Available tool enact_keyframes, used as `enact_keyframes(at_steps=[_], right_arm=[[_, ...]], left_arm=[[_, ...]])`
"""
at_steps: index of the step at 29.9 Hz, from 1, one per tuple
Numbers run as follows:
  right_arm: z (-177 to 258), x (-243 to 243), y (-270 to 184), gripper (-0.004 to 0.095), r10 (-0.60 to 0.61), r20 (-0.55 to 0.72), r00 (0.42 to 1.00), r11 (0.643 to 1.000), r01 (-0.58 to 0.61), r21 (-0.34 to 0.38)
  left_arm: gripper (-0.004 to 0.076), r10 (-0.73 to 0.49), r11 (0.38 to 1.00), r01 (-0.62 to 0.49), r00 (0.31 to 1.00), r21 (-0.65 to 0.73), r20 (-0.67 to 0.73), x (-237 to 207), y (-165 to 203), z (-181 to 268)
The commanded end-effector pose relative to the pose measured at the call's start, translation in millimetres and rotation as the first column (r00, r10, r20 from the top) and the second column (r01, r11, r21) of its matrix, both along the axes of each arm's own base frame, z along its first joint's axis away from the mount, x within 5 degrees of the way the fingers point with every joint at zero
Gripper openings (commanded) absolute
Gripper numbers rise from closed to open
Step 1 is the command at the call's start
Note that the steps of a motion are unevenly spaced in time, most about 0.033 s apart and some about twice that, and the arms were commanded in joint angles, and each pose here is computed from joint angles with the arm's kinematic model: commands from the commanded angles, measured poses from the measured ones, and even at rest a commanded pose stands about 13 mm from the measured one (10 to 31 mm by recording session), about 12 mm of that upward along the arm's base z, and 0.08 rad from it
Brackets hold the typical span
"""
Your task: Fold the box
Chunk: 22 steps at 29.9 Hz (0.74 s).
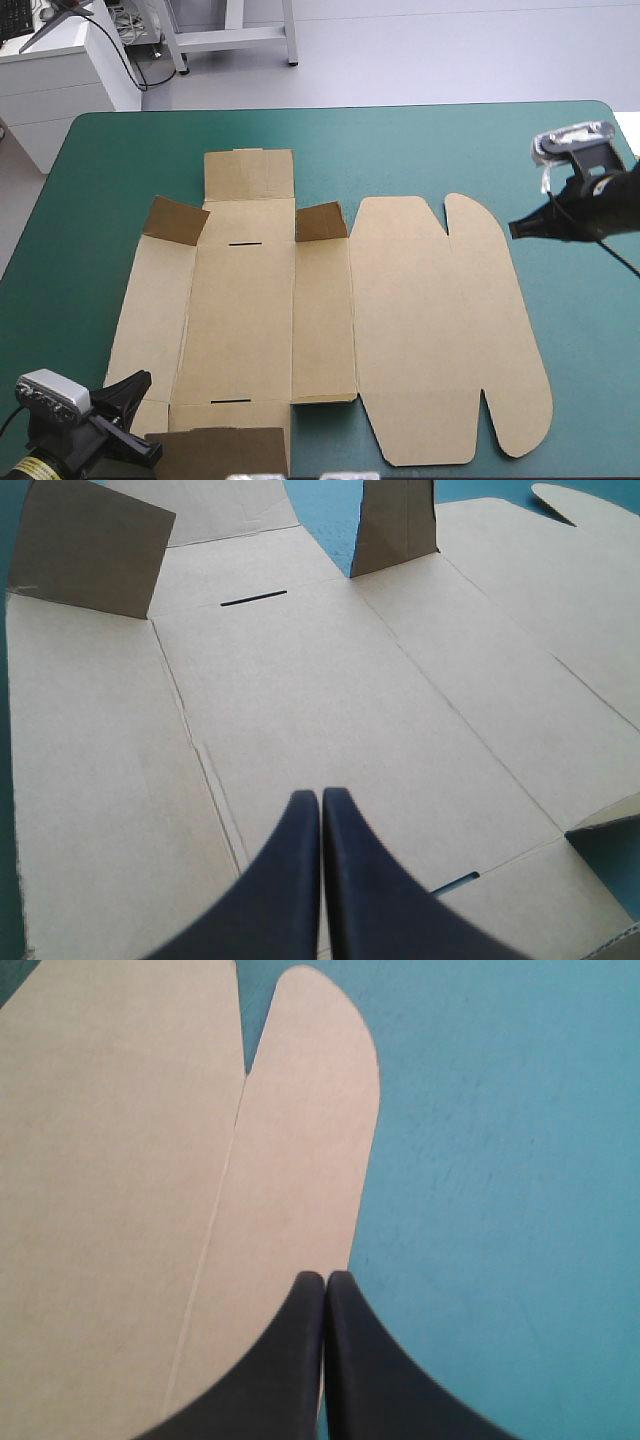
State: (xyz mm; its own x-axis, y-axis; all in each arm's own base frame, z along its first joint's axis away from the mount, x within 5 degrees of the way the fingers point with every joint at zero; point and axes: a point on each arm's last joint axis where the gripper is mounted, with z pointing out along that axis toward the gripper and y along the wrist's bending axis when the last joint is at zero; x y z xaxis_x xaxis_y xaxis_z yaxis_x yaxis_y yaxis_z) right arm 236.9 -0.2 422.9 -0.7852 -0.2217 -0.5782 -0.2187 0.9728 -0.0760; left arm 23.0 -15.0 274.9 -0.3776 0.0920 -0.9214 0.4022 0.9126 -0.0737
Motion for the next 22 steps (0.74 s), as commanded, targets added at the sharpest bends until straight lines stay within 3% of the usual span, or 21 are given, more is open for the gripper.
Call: enact_keyframes(at_steps=[1,10,22], right_arm=[[-1,-44,2,-0.0017,-0.024,0.029,0.999,0.999,0.024,0.033],[-37,-107,7,-0.0017,-0.043,0.036,0.998,0.996,0.04,0.077],[-36,-110,12,-0.0017,-0.022,0.09,0.996,0.99,0.009,0.138]], left_arm=[[-0.0008,-0.001,0.999,0.003,0.999,-0.044,0.043,6,-3,13],[-0.0008,0.031,0.995,-0.037,0.997,-0.091,-0.076,24,-11,24],[-0.0008,0.086,0.996,-0.09,0.964,-0.003,-0.25,73,-27,94]])
